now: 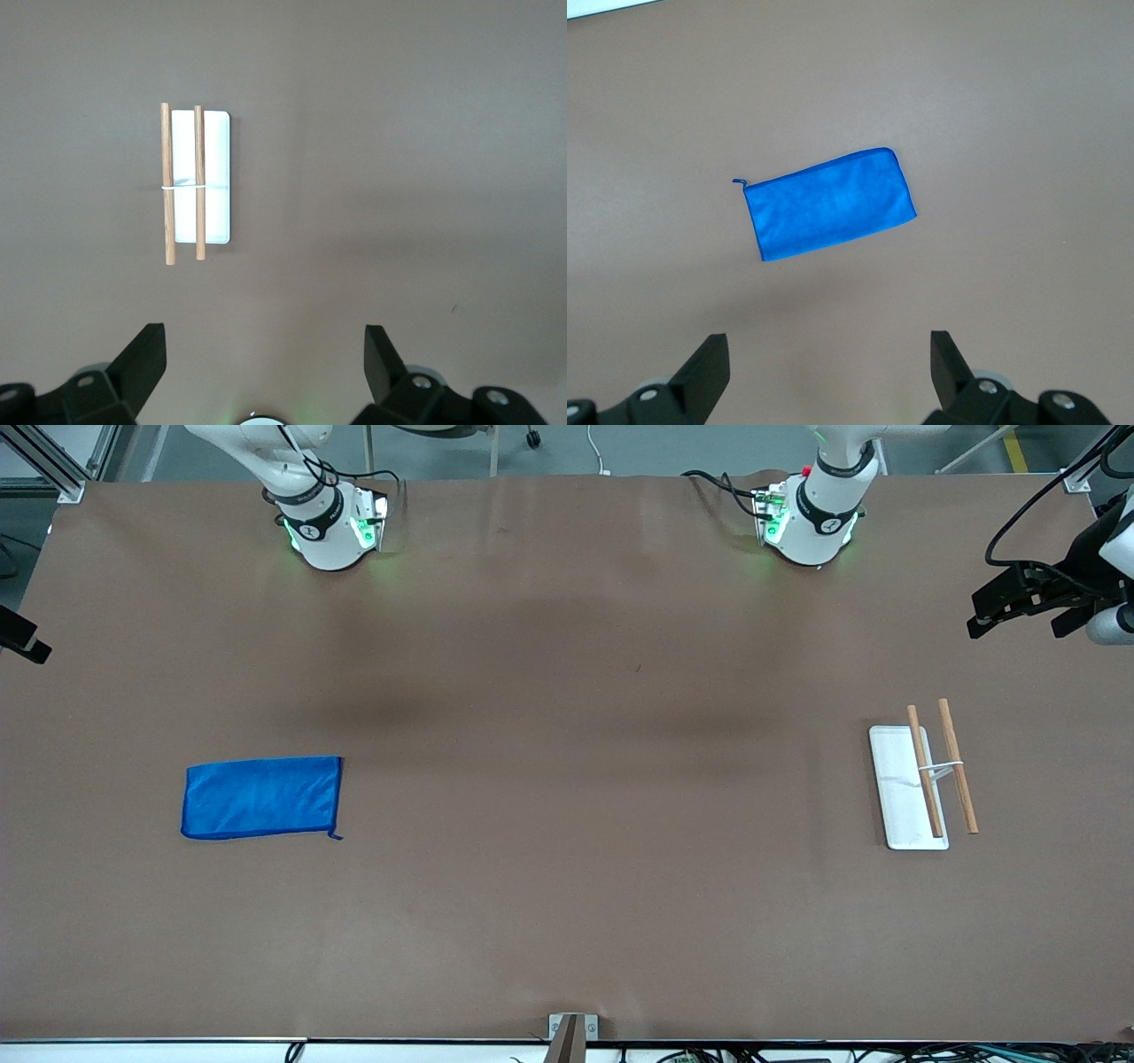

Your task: Right arm passes towel to left arm to hang

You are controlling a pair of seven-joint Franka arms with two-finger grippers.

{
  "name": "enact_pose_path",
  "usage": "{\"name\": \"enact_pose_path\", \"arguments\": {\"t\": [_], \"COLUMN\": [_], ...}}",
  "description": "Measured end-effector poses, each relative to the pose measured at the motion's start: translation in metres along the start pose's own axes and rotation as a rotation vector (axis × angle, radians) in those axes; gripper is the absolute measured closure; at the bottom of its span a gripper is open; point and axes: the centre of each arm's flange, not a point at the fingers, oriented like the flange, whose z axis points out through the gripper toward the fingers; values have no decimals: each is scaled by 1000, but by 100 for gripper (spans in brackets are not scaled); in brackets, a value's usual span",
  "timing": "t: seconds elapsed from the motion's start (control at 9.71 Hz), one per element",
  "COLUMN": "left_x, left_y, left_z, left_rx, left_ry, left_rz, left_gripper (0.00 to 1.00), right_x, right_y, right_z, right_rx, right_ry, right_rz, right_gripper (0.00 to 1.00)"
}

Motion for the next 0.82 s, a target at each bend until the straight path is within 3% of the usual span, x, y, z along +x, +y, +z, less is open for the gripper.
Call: {"name": "enact_pose_path", "arguments": {"t": [0.41,0.82], "left_x": [0,0], "left_y": [-1,-1], "left_z": [0,0], "left_rx": [0,0], "left_ry": [0,0], "left_rz": [-1,-3], "left_gripper": [1,1], "right_x": [0,22], "right_y": [0,-9], "right_z": [1,68], "right_rx": [0,-2], "right_ry": [-4,-88], "right_rz": [-1,-93], "right_gripper": [0,0]}}
